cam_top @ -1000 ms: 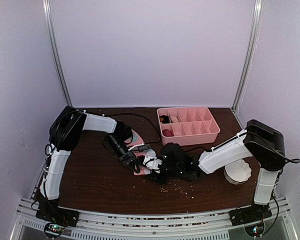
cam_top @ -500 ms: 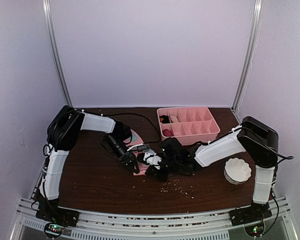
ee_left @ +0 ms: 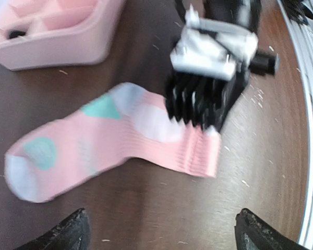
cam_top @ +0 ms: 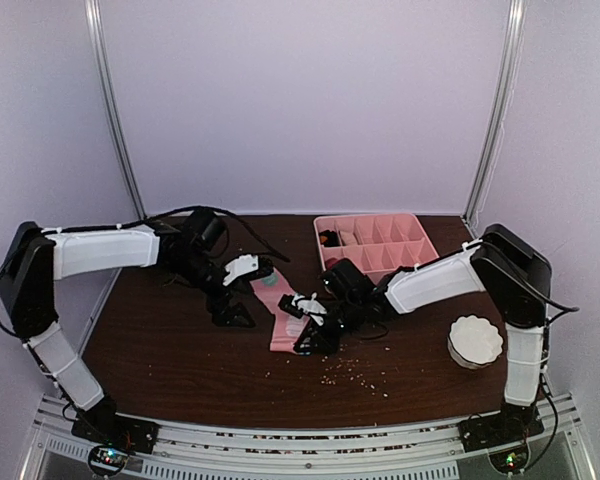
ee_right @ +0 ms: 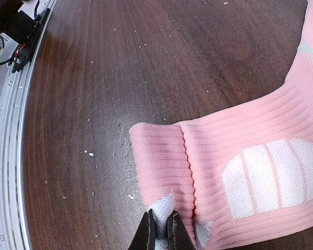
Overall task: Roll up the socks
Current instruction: Roll the sock at the center of the board.
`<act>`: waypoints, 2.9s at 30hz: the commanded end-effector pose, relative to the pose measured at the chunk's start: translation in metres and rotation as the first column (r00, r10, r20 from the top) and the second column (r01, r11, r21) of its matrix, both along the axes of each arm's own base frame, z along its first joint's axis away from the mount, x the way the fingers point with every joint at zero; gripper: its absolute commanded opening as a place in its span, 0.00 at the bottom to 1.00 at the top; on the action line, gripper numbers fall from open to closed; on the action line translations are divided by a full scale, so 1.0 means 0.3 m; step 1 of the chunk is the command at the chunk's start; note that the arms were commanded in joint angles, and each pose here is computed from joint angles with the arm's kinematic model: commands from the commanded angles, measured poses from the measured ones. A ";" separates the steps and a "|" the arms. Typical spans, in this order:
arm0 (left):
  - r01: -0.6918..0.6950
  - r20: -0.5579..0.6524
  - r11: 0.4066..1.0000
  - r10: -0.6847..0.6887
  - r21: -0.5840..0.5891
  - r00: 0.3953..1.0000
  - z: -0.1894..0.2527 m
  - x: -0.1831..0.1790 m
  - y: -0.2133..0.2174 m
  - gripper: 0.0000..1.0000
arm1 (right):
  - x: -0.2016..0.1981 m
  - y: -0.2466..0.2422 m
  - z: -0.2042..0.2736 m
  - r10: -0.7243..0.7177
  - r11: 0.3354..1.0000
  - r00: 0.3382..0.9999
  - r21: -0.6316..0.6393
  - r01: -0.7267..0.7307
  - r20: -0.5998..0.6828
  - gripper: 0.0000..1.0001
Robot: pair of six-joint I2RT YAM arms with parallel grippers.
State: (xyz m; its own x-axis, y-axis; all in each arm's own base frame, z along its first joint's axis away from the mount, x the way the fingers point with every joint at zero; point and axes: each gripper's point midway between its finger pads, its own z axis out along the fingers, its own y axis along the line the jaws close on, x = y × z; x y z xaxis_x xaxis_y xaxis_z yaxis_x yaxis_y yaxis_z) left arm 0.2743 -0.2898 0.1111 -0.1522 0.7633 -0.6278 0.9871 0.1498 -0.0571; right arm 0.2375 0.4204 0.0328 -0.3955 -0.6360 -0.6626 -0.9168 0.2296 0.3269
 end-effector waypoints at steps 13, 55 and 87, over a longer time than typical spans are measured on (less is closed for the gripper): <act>-0.179 0.280 0.978 0.142 0.111 0.949 0.067 0.204 0.015 0.98 | -0.085 -0.101 -0.259 -0.259 0.951 0.779 -0.293 0.102 -0.571 0.00; 0.202 -0.077 0.971 -0.193 0.130 0.978 -0.307 -0.154 -0.182 0.04 | -0.093 -0.170 -0.244 -0.338 0.933 0.774 -0.296 0.202 -0.536 0.03; 0.236 -0.510 0.944 -0.091 0.229 0.855 -0.430 -0.245 -0.148 0.00 | 0.151 -0.470 0.127 -0.633 0.760 0.720 0.053 0.648 0.283 1.00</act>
